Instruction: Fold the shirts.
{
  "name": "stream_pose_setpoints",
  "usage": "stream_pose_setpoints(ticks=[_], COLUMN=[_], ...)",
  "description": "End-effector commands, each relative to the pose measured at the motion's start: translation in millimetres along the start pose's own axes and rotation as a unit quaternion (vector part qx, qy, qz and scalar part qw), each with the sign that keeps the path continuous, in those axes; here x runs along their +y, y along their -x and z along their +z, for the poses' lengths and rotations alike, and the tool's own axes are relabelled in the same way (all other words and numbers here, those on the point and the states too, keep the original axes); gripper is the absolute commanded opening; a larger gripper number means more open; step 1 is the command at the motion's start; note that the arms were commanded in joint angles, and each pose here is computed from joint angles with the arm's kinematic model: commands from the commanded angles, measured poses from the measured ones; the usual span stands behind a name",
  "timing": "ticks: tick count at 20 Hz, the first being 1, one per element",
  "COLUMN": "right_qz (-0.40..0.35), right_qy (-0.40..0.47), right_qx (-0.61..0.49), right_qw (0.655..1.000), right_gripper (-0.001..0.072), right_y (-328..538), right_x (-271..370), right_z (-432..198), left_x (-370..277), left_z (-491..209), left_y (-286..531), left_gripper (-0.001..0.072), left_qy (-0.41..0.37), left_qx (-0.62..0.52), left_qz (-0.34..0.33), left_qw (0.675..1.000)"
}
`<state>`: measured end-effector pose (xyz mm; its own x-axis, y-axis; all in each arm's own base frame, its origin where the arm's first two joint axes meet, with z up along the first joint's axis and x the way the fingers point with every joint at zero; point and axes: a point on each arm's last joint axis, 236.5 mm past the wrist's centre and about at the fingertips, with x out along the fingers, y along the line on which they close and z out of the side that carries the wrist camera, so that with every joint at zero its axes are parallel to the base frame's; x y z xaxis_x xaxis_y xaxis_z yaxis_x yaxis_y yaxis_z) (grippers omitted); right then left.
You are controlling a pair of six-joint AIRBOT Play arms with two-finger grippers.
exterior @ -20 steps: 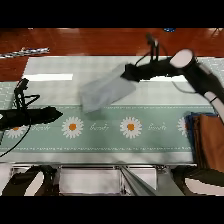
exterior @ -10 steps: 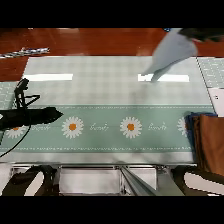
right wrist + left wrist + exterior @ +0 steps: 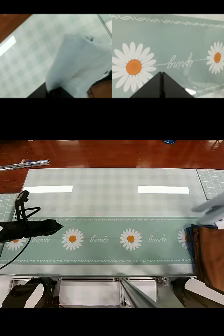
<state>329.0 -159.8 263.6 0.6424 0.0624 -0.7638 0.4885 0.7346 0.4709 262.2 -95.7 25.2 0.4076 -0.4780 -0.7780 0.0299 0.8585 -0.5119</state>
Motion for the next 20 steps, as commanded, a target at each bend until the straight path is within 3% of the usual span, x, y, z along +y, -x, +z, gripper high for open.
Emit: stream_pose_setpoints(ticks=[1, 4, 7, 10, 12, 13, 14, 16, 20], right_qz=[-0.050, -0.173, -0.297, -0.333, -0.426, -0.436, -0.423, -0.388, -0.197], right_qy=[-0.087, -0.178, -0.262, -0.323, -0.354, -0.359, -0.357, -0.336, -0.276], right_qx=[0.037, 0.032, 0.057, 0.071, 0.062, 0.071, 0.084, 0.076, -0.122], right_qw=[0.994, 0.968, 0.917, 0.883, 0.830, 0.822, 0.828, 0.855, 0.933], right_gripper=[0.0028, 0.0029, 0.0029, 0.0034, 0.0202, 0.0314, 0.0373, 0.0376, 0.0367], right_y=[31.4, 53.4, 79.1, 84.0, 106.7, 104.6, 95.0, 79.6, 42.5], right_x=[-55.2, -132.2, -206.0, -224.5, -249.2, -252.1, -250.5, -246.0, -199.0], right_z=[-37.9, -83.8, -151.1, -197.6, -235.2, -247.3, -251.9, -238.4, -107.5], left_x=[0.9, 1.3, 1.9, 2.4, 2.8, 3.8, 5.4, 10.3, 20.1], left_z=[4.5, 6.4, 9.8, 11.7, 13.0, 15.7, 19.7, 33.0, 76.7], left_y=[-0.2, -0.1, 0.0, 0.0, -0.2, -0.7, -1.4, -3.1, 4.4], left_gripper=[0.0025, 0.0025, 0.0025, 0.0025, 0.0025, 0.0025, 0.0025, 0.0025, 0.0025], left_qy=[-0.008, -0.015, -0.016, -0.016, -0.016, -0.015, -0.014, -0.010, -0.006], left_qx=[-0.010, -0.013, -0.021, -0.025, -0.027, -0.032, -0.039, -0.063, -0.150], left_qz=[0.002, 0.003, 0.004, 0.005, 0.006, 0.007, 0.010, 0.017, 0.037], left_qw=[1.000, 1.000, 1.000, 1.000, 0.999, 0.999, 0.999, 0.998, 0.988])
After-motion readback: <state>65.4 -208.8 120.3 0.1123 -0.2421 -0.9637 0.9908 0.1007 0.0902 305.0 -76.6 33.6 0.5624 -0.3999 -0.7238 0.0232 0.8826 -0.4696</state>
